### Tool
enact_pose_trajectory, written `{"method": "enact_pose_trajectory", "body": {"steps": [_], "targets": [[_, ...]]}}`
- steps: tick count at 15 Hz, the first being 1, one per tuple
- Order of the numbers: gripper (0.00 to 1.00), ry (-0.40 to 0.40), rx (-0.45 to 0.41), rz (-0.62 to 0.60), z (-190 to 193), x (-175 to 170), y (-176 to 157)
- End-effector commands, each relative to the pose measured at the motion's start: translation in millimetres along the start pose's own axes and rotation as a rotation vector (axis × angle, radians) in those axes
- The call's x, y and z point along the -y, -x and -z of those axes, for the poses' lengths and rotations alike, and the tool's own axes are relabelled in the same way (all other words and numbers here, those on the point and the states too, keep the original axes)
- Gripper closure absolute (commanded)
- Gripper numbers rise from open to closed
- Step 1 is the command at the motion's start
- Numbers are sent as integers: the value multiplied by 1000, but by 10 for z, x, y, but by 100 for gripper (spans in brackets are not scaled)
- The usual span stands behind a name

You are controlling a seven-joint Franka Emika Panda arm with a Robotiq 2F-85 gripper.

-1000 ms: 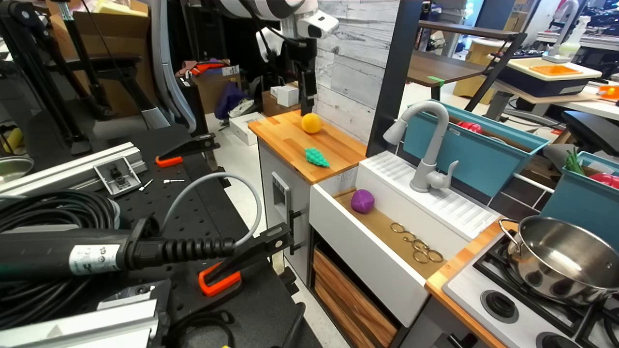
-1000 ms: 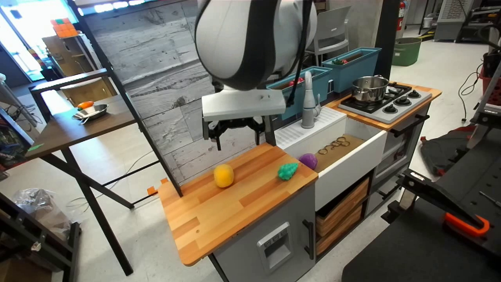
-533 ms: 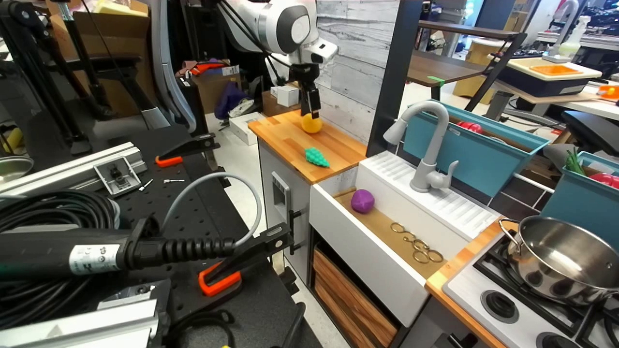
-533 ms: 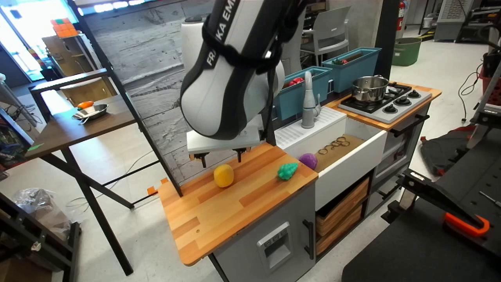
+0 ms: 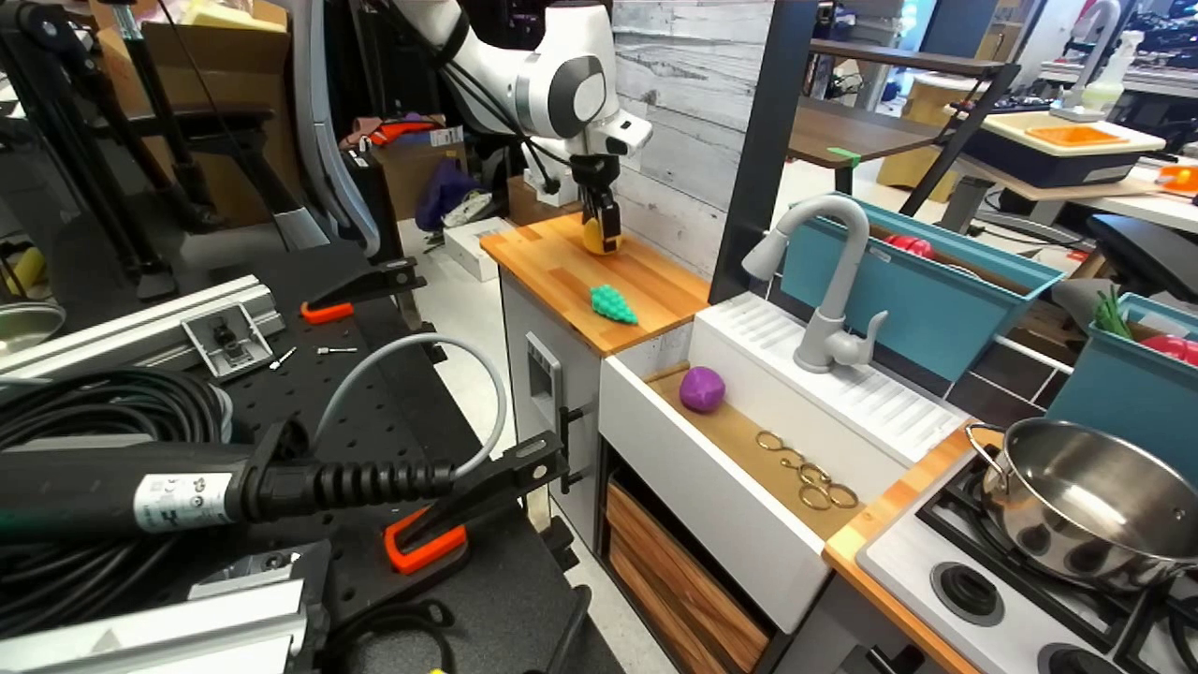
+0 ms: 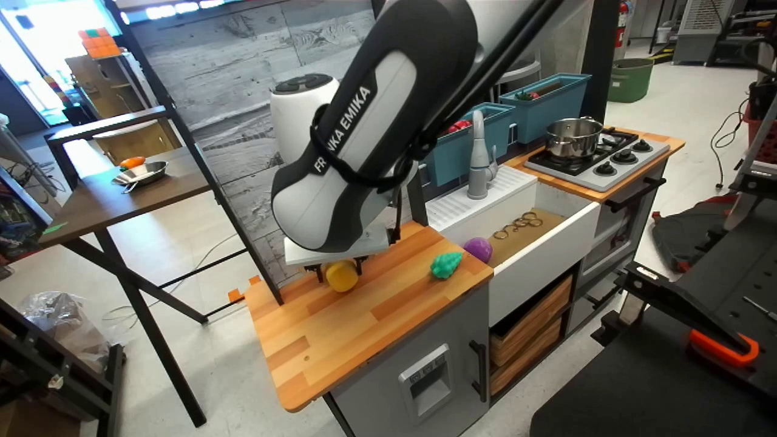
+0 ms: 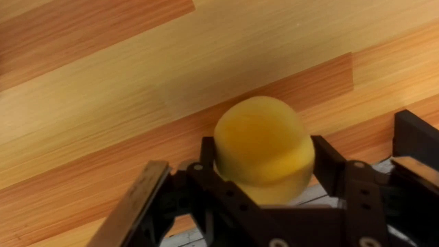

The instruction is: Move the yellow plushie closer to you

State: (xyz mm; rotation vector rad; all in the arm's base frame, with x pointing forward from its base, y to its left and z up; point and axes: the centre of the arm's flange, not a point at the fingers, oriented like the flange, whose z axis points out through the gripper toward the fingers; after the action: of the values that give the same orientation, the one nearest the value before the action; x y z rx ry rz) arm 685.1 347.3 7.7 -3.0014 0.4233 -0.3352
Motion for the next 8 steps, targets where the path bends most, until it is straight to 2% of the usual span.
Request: {"method": "enact_pose_trajectory", "body": {"steps": [1,3,6,7,8], "targets": [[59,-6,-4,-11,-252,295,-258],[74,-11,5,-31,-203,247,-254],[92,-25,18,-70,28,160,-244],[96,-32,29,-83,101,129,-238],[94,-40,50,-95,206,73,-219]]}}
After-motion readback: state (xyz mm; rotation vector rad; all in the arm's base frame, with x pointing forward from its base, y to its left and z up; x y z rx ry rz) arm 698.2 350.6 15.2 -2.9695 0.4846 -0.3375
